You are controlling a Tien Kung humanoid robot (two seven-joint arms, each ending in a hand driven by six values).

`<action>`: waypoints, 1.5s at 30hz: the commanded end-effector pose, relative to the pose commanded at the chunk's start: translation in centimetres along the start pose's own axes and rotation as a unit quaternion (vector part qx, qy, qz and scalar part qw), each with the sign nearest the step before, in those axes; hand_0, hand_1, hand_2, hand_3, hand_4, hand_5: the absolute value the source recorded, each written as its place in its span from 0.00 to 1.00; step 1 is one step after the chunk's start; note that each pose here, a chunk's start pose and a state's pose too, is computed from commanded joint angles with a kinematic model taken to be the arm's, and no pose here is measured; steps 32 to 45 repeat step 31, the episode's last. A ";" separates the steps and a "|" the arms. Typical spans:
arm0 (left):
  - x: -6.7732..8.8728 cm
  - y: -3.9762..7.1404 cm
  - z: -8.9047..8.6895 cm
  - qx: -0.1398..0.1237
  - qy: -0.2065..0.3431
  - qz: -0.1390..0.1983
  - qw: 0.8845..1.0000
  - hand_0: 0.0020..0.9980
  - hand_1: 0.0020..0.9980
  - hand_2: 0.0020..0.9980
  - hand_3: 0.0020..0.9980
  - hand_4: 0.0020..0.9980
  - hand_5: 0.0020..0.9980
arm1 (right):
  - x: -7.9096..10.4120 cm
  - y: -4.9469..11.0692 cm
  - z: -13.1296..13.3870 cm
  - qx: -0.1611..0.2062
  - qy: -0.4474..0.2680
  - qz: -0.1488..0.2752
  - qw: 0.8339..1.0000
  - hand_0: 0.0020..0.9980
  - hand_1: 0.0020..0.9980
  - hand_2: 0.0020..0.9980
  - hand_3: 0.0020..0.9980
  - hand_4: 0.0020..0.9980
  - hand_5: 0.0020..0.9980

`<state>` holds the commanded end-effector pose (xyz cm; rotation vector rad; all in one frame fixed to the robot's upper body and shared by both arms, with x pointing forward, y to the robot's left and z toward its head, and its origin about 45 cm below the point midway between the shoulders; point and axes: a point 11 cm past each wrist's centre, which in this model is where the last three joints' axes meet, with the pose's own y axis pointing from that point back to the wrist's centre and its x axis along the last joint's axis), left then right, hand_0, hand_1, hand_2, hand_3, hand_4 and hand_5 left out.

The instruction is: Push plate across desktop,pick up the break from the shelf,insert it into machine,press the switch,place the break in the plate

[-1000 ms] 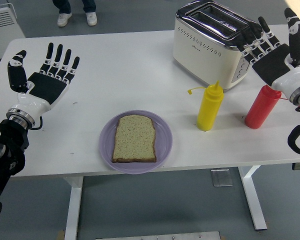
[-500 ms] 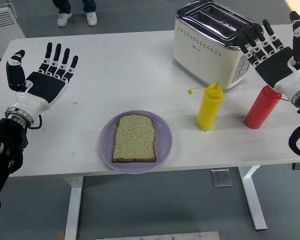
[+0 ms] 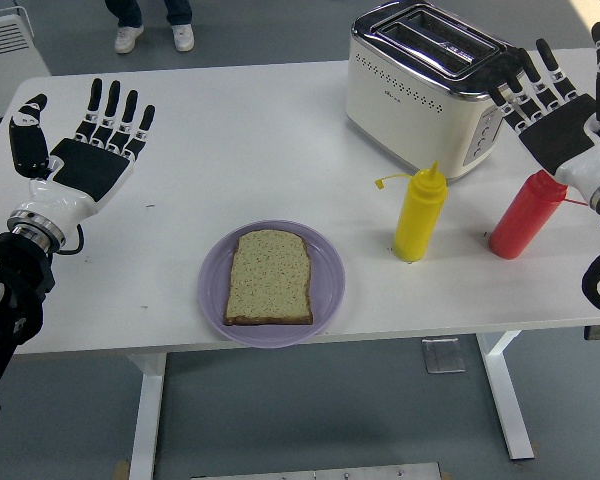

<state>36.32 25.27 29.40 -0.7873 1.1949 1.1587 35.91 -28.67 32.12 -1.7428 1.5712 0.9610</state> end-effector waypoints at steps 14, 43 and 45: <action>-0.3 -0.1 0.1 -0.003 0.001 -0.004 1.000 0.82 0.78 0.77 0.78 0.64 1.00 | -0.3 -0.1 0.0 0.001 0.001 -0.003 1.000 0.82 0.77 0.76 0.72 0.79 0.62; -0.2 0.1 0.5 -0.008 0.004 -0.003 1.000 0.82 0.78 0.77 0.78 0.64 1.00 | -0.9 -0.4 0.3 -0.001 0.000 -0.011 1.000 0.82 0.77 0.76 0.72 0.79 0.61; -0.2 0.1 0.5 -0.008 0.004 -0.003 1.000 0.82 0.78 0.77 0.78 0.64 1.00 | -0.9 -0.4 0.3 -0.001 0.000 -0.011 1.000 0.82 0.77 0.76 0.72 0.79 0.61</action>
